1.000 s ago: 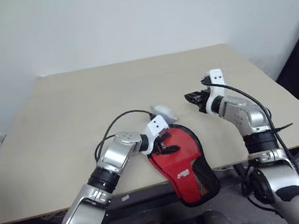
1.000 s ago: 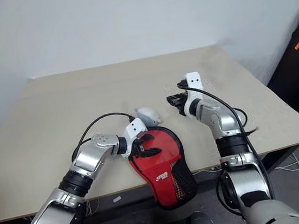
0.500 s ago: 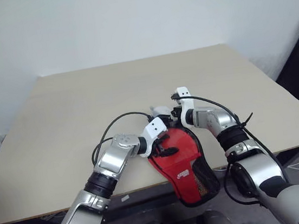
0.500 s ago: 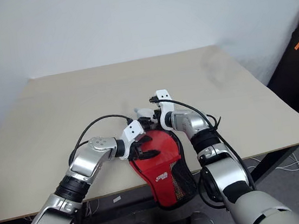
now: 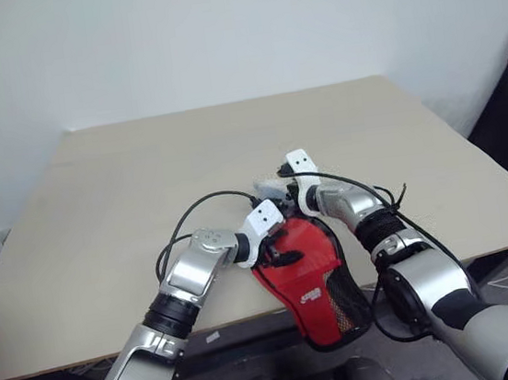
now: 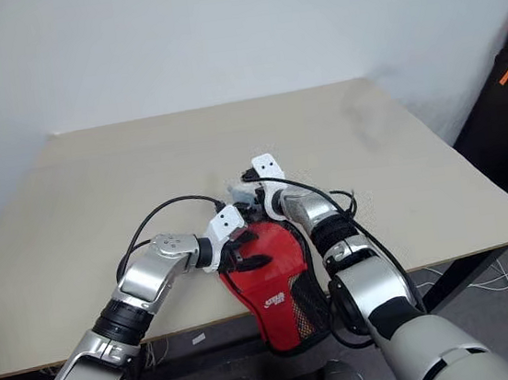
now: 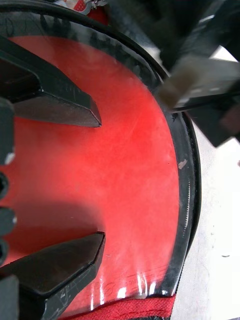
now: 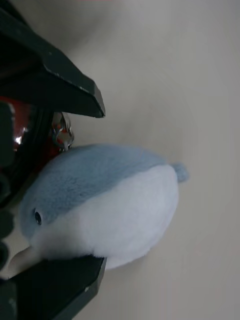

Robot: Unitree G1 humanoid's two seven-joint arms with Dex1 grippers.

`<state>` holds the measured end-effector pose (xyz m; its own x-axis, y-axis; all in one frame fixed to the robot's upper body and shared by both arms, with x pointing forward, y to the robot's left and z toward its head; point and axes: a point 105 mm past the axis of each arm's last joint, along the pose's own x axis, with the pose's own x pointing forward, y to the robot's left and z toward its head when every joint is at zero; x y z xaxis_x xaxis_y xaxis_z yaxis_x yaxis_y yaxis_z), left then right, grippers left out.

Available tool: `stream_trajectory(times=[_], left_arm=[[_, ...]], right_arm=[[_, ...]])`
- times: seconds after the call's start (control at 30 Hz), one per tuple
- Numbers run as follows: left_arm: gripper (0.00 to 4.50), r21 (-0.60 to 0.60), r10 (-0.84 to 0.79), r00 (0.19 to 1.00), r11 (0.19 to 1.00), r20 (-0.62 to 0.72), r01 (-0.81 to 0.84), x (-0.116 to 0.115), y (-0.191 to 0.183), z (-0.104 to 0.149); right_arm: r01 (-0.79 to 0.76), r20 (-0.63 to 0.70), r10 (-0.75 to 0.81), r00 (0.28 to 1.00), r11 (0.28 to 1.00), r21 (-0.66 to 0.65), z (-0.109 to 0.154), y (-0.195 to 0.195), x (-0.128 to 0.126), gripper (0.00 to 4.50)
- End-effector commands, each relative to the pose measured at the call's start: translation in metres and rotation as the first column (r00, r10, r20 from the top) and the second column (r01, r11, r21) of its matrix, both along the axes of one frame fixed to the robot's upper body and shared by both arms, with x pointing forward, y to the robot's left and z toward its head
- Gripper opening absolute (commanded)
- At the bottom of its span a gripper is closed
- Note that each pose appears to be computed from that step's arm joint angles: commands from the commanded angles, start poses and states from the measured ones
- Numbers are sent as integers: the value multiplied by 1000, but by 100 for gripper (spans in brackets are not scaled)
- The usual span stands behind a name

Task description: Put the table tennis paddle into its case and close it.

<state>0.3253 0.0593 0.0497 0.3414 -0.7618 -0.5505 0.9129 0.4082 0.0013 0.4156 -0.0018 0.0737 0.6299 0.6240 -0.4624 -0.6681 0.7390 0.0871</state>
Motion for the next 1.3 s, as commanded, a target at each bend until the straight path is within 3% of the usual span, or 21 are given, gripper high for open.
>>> stream_trajectory(times=[0.03,0.27,0.37,0.53,0.73,1.03,1.3], left_arm=[[359,101,52,995,994,-90,-43,-7,14,-30],[359,109,62,993,993,-101,-51,-7,13,-32],[359,115,72,991,992,-111,-59,-7,13,-34],[359,136,87,988,988,-124,-70,-6,12,-39],[359,137,92,983,988,-159,-71,-8,10,-42],[359,130,100,975,989,-200,-75,-11,8,-47],[359,131,109,973,988,-202,-83,-9,6,-48]], right_arm=[[-22,52,22,998,1000,7,13,11,2,310],[2,97,-7,995,998,55,27,10,7,65],[-5,102,0,995,999,49,28,5,6,6],[2,90,-7,996,998,56,35,-19,2,5],[106,138,-109,984,994,26,48,-79,0,5],[366,125,-358,925,929,-52,26,-162,-4,5],[279,133,-266,955,956,-91,35,-202,-50,5]])
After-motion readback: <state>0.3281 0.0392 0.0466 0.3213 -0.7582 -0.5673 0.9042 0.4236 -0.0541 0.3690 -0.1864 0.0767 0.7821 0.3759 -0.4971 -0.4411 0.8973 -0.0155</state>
